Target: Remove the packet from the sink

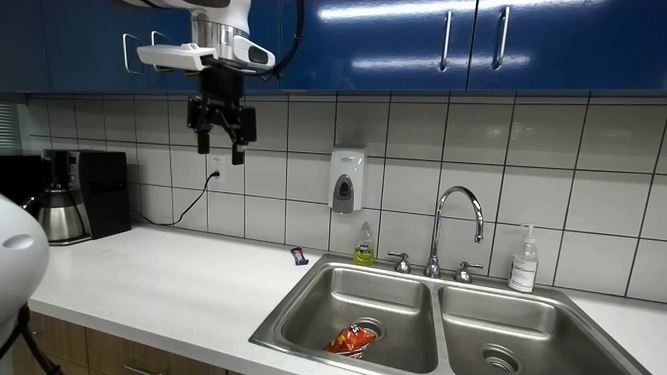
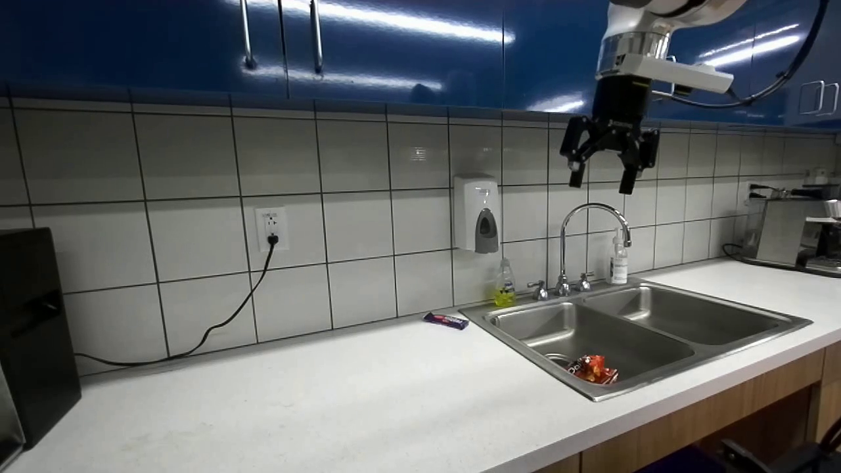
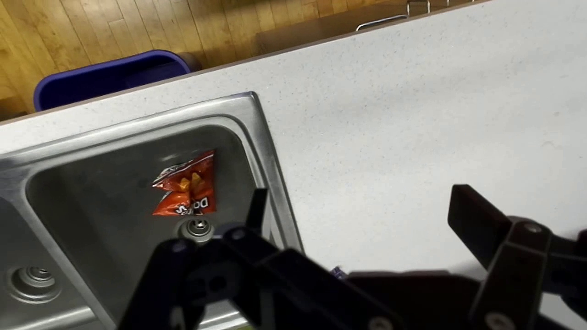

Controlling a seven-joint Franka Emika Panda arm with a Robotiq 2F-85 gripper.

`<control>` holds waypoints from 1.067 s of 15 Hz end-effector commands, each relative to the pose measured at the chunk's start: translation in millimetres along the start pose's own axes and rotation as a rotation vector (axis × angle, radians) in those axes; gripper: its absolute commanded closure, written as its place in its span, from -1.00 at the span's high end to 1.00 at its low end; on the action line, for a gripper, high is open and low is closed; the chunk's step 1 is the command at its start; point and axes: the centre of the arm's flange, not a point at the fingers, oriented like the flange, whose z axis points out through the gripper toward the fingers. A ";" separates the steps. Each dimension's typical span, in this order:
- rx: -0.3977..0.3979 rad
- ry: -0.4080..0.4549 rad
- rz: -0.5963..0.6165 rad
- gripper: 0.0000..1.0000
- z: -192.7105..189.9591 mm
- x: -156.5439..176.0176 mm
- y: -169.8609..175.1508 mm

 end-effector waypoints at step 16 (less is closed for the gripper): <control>-0.069 0.060 0.275 1.00 137.5 65.8 145.2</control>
